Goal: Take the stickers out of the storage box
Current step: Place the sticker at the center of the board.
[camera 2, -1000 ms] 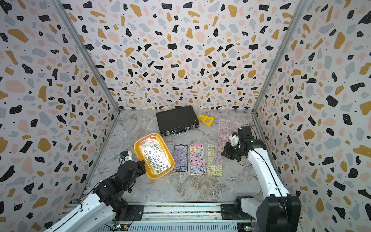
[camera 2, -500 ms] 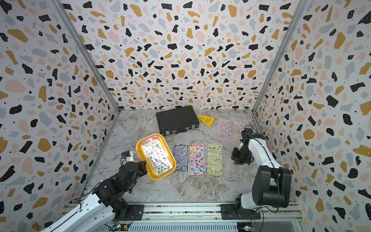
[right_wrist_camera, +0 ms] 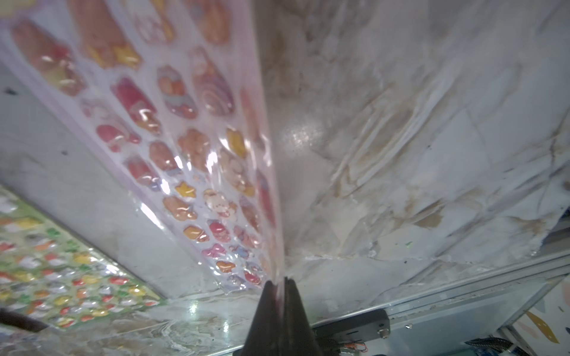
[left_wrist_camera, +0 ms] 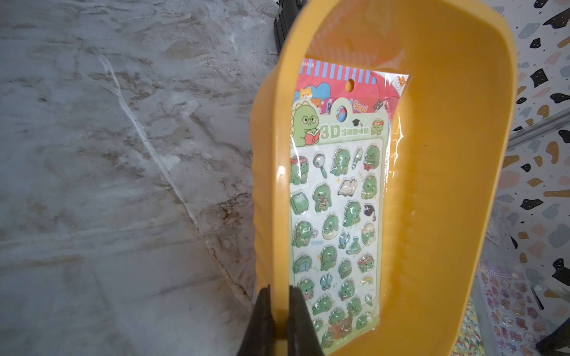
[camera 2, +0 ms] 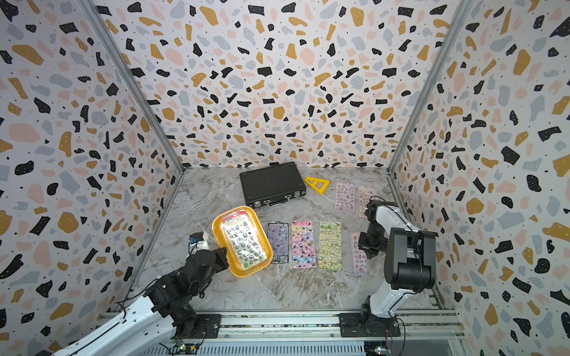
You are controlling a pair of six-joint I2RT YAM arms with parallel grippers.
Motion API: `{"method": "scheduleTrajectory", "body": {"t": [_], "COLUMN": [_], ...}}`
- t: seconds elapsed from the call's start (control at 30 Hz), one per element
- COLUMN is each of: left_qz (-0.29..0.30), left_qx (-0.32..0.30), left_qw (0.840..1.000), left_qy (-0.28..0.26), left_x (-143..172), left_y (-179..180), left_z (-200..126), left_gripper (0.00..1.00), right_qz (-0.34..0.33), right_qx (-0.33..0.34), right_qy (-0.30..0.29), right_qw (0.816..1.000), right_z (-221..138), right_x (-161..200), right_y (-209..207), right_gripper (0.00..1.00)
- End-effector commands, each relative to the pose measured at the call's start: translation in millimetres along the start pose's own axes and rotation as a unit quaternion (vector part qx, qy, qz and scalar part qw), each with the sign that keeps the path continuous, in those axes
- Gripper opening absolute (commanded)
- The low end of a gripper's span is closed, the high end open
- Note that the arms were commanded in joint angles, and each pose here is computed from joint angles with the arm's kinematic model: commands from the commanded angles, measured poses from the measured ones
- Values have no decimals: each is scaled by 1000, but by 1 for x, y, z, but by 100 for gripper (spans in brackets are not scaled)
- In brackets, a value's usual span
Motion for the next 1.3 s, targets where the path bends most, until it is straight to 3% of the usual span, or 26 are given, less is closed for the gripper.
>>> {"method": "scheduleTrajectory", "body": {"t": [0.0,0.83,0.97,1.03,1.13,1.27], "left_qz": [-22,-28,-30,-32,-37,-40], "left_qx": [16,4,3,5,12,21], "left_qw": [999,999,998,998,998,997], "left_qy": [-46,-45,-50,-54,-58,-60], "left_x": [-20,-16,-16,-16,-16,-17], "left_y": [-9,-8,-6,-5,-5,-5], "left_z": [-8,-9,-11,-12,-15,-17], "left_gripper": [0,0,0,0,0,0], "right_qz": [3,-11,-4,-2,3,20], "right_qx": [35,73,65,56,-18,-181], "right_qy": [-22,-67,-99,-133,-195,-273], "right_qw": [999,995,993,990,981,945], "right_z": [-2,-1,-14,-27,-52,-71], "right_x": [-8,-29,-25,-19,-3,15], "right_y": [-3,17,15,14,12,9], "right_gripper": [11,36,42,50,66,84]}}
Point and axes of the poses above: each gripper's point midway between its finger pads, its own z axis out along the fingers, its own y axis along the line the jaws close on, x = y × z, the point moved 10 cm from there along -z, back along the fingers, and after that the axes turned 14 degrees about z, right-handed, at the moved point
